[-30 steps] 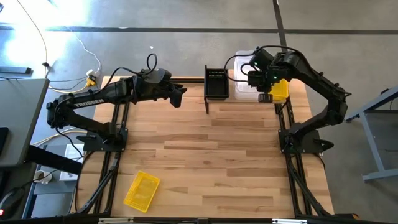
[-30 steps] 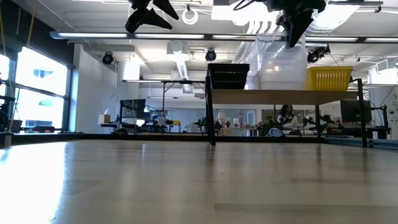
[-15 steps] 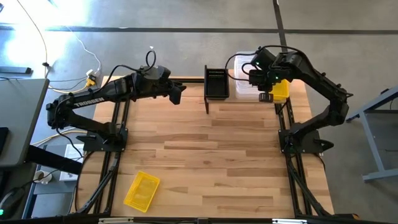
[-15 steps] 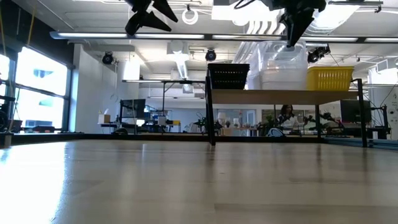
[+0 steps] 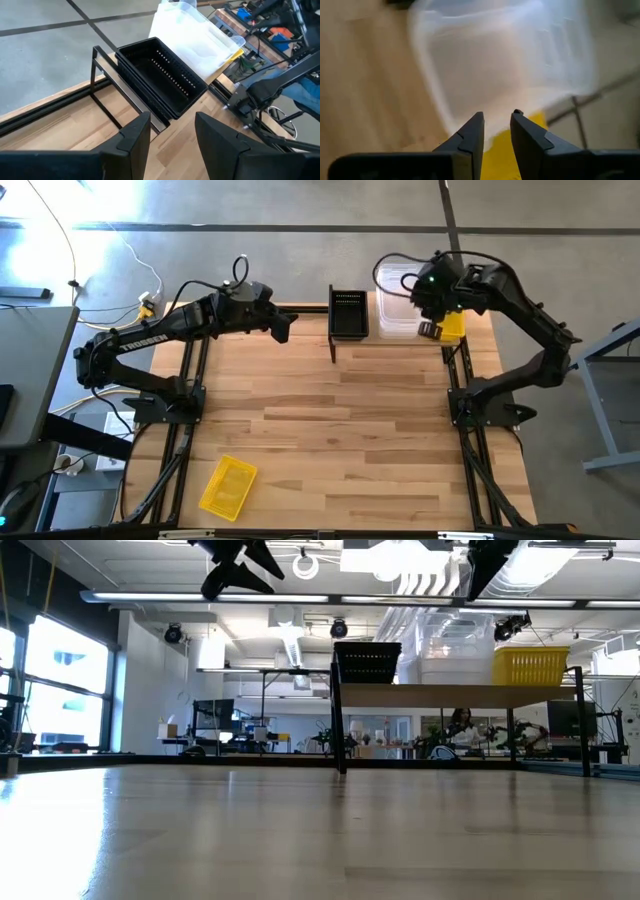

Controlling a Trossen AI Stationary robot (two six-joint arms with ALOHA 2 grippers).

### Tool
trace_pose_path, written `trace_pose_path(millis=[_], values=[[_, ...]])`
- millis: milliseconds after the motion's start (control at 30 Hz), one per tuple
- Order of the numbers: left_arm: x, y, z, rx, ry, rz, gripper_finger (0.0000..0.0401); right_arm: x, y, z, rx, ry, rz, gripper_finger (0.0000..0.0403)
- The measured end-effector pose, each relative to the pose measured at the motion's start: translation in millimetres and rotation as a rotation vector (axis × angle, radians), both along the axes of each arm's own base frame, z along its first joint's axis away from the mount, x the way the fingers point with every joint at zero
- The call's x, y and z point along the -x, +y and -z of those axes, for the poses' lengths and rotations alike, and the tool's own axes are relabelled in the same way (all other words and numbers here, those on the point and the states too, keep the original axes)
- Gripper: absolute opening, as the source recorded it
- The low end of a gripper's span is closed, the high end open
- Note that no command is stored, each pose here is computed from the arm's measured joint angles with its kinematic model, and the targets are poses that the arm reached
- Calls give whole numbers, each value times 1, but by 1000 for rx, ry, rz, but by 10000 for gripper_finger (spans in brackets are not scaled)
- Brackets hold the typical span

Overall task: Stack baskets on shelf by color
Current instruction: Stack the transparent bin on top of the stacked transparent bins on the shelf, then adjust the stacked transparent bins

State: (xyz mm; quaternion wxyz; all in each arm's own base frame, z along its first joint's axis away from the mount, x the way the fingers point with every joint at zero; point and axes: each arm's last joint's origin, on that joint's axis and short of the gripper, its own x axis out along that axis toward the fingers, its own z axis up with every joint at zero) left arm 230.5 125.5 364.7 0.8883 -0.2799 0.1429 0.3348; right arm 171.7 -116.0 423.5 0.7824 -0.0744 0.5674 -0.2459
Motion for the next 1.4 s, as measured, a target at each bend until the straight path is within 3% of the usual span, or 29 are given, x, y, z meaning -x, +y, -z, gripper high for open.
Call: trace_pose_path(millis=[167,600,1067,1400], values=[[0,0,0,-45,31,19,145,7,-9,-7,114,-65,215,81],[1,2,0,-178,129,37,145,16,-56,8,-56,-247,654,78],[7,8,-1,-421,369,-130,145,15,-83,24,-145,-290,871,57],[9,9,-2,-552,535,-132,145,5,-102,43,-174,-246,967,57]])
